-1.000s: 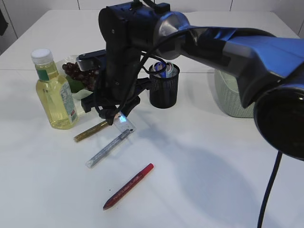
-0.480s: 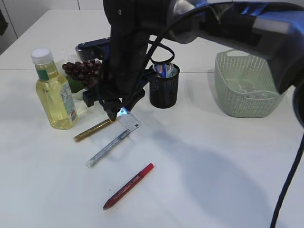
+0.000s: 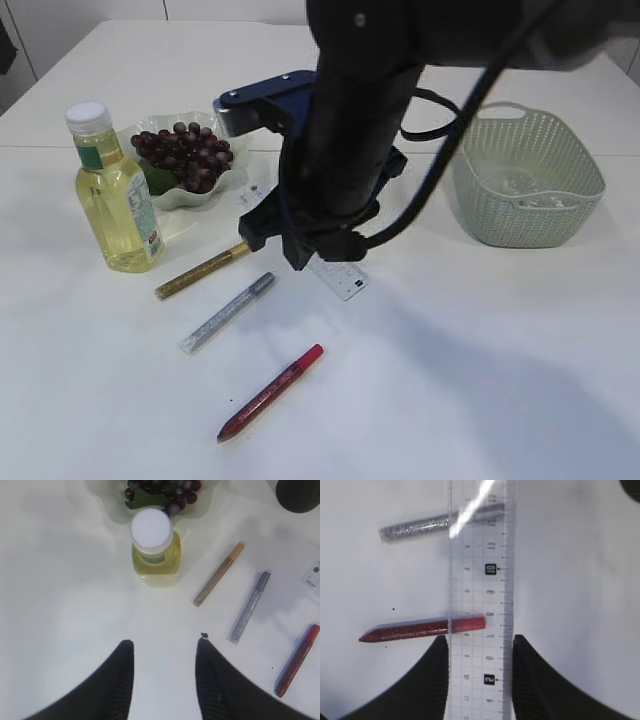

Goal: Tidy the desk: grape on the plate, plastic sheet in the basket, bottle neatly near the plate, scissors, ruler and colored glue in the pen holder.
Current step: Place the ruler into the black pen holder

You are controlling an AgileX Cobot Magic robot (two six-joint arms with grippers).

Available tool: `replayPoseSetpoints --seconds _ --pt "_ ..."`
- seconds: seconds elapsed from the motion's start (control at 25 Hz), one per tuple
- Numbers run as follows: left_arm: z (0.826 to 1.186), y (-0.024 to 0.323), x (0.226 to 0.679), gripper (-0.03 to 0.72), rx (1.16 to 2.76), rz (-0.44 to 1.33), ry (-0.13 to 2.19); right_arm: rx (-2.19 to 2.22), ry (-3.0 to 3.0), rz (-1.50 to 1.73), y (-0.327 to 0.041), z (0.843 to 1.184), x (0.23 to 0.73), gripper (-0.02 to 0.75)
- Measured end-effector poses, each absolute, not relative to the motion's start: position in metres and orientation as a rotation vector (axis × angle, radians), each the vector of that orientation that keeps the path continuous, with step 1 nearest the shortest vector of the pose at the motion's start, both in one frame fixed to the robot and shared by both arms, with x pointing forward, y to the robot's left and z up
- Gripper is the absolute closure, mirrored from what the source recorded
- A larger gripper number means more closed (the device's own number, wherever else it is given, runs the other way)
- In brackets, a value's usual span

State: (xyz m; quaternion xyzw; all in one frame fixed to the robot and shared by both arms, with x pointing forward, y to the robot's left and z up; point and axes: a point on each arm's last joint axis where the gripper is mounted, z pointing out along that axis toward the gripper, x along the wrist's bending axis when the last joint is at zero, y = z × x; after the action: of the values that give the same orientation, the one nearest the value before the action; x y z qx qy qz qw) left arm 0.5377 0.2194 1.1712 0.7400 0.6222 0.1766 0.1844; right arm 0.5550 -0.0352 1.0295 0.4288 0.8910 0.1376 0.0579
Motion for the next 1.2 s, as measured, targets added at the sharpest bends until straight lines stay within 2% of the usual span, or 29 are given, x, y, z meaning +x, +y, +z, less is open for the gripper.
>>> replayPoseSetpoints --seconds 0.36,0.92,1.2 --pt "1.171 0.219 0.537 0.390 2.083 0.485 1.752 1.107 2.431 0.737 -0.063 1.041 0.538 0.444" --pt "1.171 0.218 0.537 0.391 2.082 0.483 1.752 1.112 1.978 1.072 -0.112 1.067 0.599 0.444" --pt "1.171 0.218 0.537 0.391 2.082 0.483 1.752 1.057 1.904 1.172 -0.122 1.050 0.626 0.444"
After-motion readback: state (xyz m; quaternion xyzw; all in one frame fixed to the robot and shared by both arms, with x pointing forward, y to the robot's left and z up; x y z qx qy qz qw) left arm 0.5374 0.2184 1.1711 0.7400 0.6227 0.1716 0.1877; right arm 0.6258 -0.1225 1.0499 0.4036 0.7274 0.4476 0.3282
